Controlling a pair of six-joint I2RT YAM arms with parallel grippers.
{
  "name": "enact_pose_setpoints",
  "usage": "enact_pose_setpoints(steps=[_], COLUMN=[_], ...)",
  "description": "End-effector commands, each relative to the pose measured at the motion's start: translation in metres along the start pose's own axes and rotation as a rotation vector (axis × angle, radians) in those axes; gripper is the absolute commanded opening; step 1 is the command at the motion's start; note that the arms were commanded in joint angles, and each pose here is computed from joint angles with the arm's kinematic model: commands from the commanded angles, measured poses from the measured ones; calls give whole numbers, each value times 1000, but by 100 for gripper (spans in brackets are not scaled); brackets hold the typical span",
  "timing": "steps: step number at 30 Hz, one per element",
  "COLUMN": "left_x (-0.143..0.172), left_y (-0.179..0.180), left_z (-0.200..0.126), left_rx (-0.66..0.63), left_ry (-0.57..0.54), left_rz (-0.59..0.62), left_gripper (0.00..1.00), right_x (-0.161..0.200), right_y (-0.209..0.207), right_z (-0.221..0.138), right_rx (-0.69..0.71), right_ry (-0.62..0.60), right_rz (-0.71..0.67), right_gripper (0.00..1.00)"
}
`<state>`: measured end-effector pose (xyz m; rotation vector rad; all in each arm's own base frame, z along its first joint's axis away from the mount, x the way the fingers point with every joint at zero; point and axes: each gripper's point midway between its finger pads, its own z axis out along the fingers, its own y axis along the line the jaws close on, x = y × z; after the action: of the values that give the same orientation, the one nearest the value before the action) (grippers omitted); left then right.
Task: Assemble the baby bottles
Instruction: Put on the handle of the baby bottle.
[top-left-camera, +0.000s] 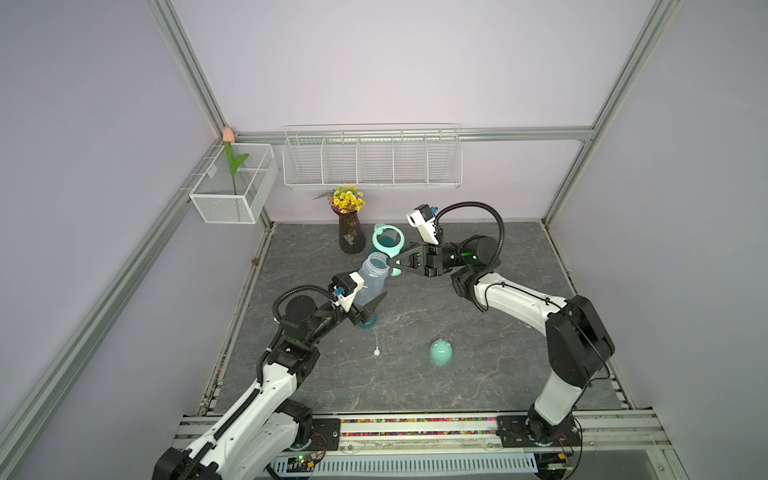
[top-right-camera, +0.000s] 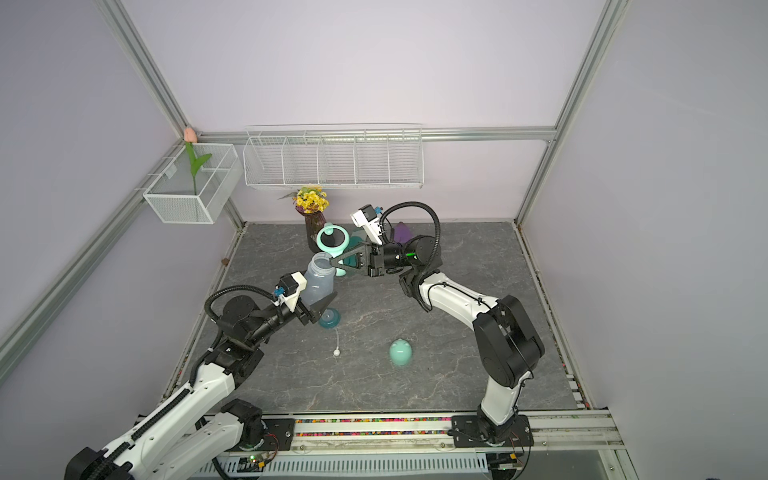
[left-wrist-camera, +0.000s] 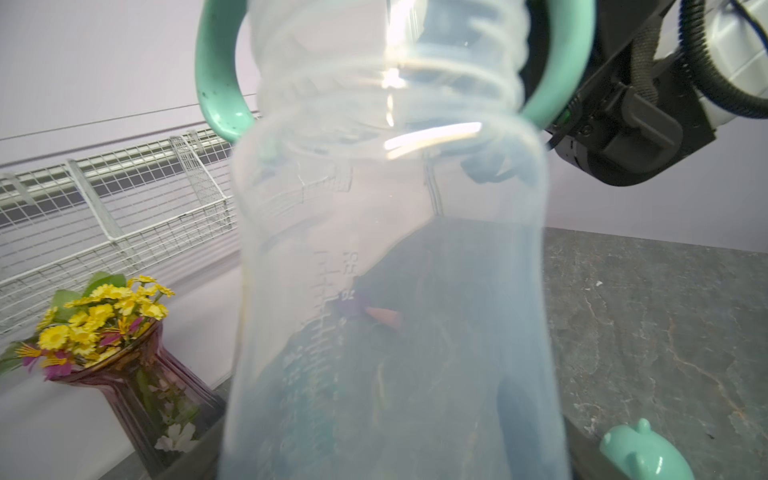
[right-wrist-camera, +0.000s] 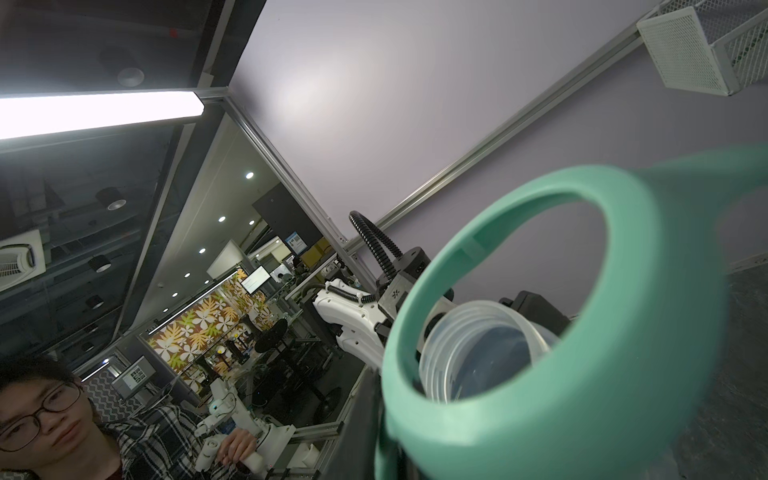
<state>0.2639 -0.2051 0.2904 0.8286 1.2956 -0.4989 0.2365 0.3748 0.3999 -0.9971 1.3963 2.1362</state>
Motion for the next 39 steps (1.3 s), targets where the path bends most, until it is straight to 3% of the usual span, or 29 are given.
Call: enact_pose_setpoints(steps=[1, 10, 39], left_x=[-15, -27, -74], left_y=[12, 21, 23], left_z=[3, 18, 21], left_rx=[-53, -60, -33], left_ry=[-37, -75, -217], left_rz=[54, 73, 87], left_gripper=[0, 0, 0], right_x=[-5, 4, 12], right_y=[26, 24, 4], right_z=[5, 18, 25], right_rx=[-52, -77, -71], right_ry=[-4, 16, 3], right_rz=[-52, -25, 24], right_gripper=[7, 7, 7])
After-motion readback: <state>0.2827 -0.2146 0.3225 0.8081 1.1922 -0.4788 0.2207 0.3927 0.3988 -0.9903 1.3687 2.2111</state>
